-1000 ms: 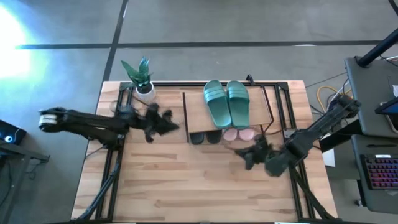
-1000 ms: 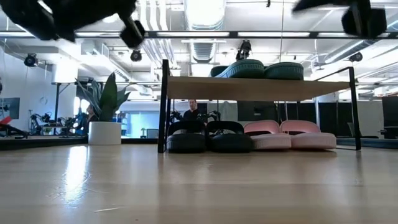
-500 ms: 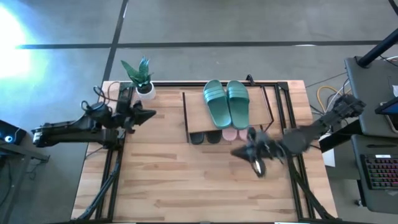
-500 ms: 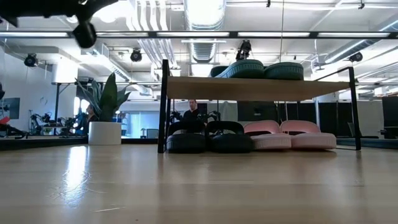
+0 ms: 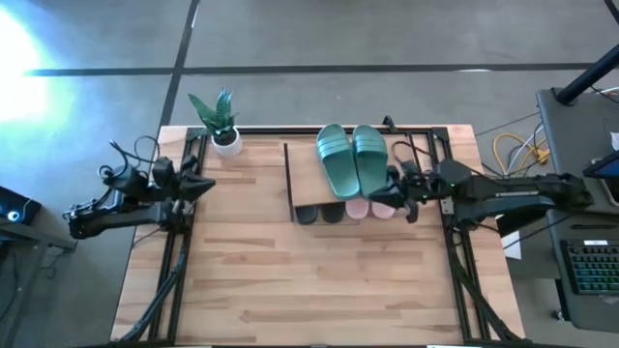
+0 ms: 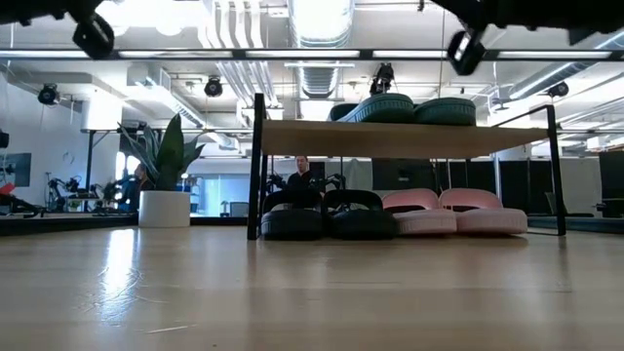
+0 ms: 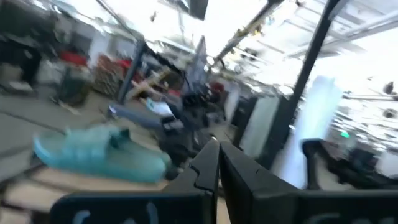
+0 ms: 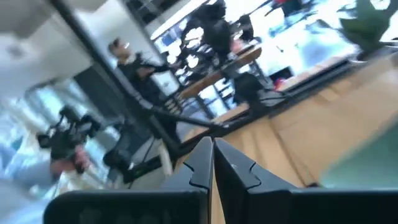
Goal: Pick and place slides into the shelf
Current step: Adjust the green slippers on the shelf
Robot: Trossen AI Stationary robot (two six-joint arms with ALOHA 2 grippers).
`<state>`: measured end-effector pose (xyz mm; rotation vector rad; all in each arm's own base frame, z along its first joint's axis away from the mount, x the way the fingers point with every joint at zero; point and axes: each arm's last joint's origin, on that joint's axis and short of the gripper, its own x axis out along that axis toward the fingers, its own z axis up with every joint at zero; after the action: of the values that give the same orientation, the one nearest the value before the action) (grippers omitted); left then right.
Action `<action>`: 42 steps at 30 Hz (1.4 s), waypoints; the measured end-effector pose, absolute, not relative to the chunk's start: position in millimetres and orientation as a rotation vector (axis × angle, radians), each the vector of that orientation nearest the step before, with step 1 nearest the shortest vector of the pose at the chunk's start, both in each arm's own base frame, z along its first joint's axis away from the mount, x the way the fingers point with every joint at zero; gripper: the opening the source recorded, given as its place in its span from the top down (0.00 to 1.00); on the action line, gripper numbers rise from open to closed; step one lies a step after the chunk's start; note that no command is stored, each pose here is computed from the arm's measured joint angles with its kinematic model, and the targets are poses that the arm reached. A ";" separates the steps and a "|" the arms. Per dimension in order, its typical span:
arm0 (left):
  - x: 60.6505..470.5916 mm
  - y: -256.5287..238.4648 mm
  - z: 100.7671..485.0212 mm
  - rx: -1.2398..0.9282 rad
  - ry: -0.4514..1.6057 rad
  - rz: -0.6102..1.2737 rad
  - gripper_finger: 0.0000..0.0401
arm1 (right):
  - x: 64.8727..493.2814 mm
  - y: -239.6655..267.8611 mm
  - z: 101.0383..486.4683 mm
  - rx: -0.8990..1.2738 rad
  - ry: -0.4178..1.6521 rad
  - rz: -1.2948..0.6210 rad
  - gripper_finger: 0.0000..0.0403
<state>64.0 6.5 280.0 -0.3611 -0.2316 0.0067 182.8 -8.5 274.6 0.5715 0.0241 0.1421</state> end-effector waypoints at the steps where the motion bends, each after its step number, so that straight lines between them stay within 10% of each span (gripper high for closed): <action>1: 61.4 5.9 276.4 -0.379 -0.220 0.000 1.00 | 177.4 -6.9 269.6 0.586 0.016 0.120 0.98; 22: 92.4 8.6 192.1 -0.428 -0.032 -0.025 1.00 | 142.4 38.0 175.6 0.902 0.048 -0.050 0.98; 28: 90.9 8.3 191.9 -0.433 0.007 -0.020 1.00 | 136.7 37.6 189.8 0.544 -0.166 0.165 0.98; 42: 87.5 8.5 205.4 -0.379 -0.033 -0.007 1.00 | 133.8 6.7 188.7 0.505 -0.168 0.318 0.98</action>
<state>87.5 8.5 205.4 -0.3785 -0.0327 -0.0067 133.8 6.7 188.7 0.5051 -0.1685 0.3175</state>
